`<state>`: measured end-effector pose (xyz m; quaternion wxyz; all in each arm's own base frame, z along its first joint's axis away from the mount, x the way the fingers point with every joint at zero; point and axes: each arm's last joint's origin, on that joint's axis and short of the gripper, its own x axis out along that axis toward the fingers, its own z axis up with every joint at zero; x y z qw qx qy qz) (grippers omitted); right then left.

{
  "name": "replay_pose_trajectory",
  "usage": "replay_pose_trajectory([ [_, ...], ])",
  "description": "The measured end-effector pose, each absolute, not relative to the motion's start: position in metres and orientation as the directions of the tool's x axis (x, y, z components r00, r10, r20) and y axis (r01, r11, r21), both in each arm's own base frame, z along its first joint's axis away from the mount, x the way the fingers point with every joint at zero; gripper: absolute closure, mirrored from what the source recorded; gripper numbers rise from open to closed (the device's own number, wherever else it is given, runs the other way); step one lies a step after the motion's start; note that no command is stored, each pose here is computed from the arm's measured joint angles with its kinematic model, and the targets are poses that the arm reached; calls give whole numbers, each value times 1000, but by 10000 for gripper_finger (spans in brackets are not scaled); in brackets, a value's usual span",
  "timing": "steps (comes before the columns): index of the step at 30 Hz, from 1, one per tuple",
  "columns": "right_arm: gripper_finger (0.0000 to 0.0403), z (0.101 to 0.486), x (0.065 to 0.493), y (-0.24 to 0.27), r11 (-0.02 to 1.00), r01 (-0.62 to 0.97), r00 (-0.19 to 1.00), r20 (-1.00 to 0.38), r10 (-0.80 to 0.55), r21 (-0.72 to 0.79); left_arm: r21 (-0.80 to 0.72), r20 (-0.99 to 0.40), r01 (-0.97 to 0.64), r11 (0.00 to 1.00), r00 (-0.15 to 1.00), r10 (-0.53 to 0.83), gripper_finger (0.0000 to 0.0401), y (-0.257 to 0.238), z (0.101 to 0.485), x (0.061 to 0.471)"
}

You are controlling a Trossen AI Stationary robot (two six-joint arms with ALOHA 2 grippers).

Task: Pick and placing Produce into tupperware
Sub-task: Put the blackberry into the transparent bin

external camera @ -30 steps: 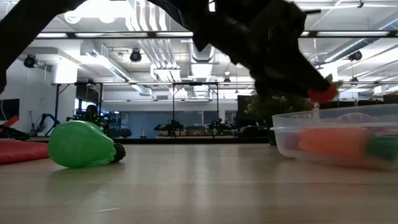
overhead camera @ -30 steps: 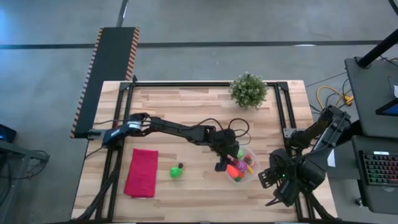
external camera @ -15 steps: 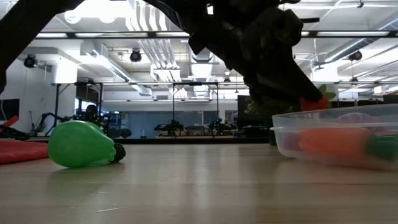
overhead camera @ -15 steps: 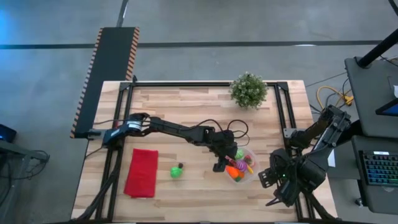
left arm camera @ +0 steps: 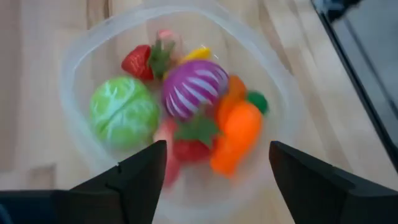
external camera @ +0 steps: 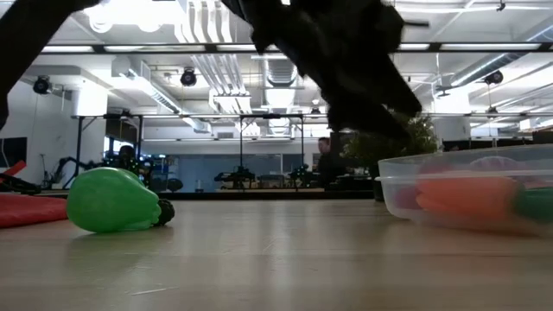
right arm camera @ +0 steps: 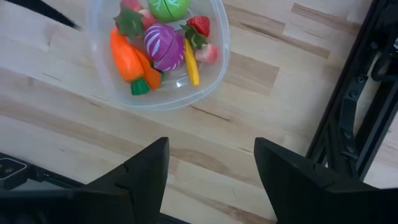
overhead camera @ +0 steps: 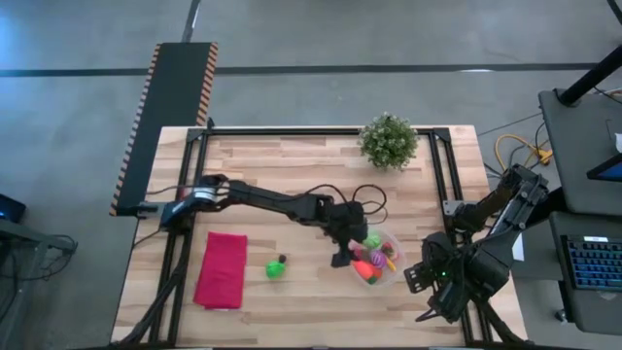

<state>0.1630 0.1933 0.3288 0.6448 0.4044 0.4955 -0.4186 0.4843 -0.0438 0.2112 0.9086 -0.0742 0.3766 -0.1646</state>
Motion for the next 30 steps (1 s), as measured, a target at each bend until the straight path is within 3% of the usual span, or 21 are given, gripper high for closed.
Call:
replay_pose_trajectory([
  [5, 174, 329, 163, 193, 330, 938, 165, -975, -147, 109, -94, -764, 289, 953, 592, -255, 131, -52, 248, 445],
  [8, 174, 329, 163, 193, 333, 936, 176, -972, -155, 116, -13, -813, 266, 964, 558, -166, 138, -59, 249, 412],
  [15, 174, 328, 164, 192, 337, 933, 196, -965, -175, 128, -164, -873, -33, 986, 471, -129, 158, -57, 220, 316],
  [20, 174, 329, 166, 188, 335, 931, 217, -957, -191, 144, -221, -862, -101, 970, 485, -145, 159, -54, 218, 261],
  [26, 174, 330, 174, 182, 352, 927, 210, -957, -199, 130, -313, -811, -186, 931, 562, -160, 159, -51, 213, 246],
  [30, 174, 330, 178, 177, 363, 924, 204, -957, -204, 119, -314, -834, -194, 929, 524, -173, 160, -55, 199, 252],
])
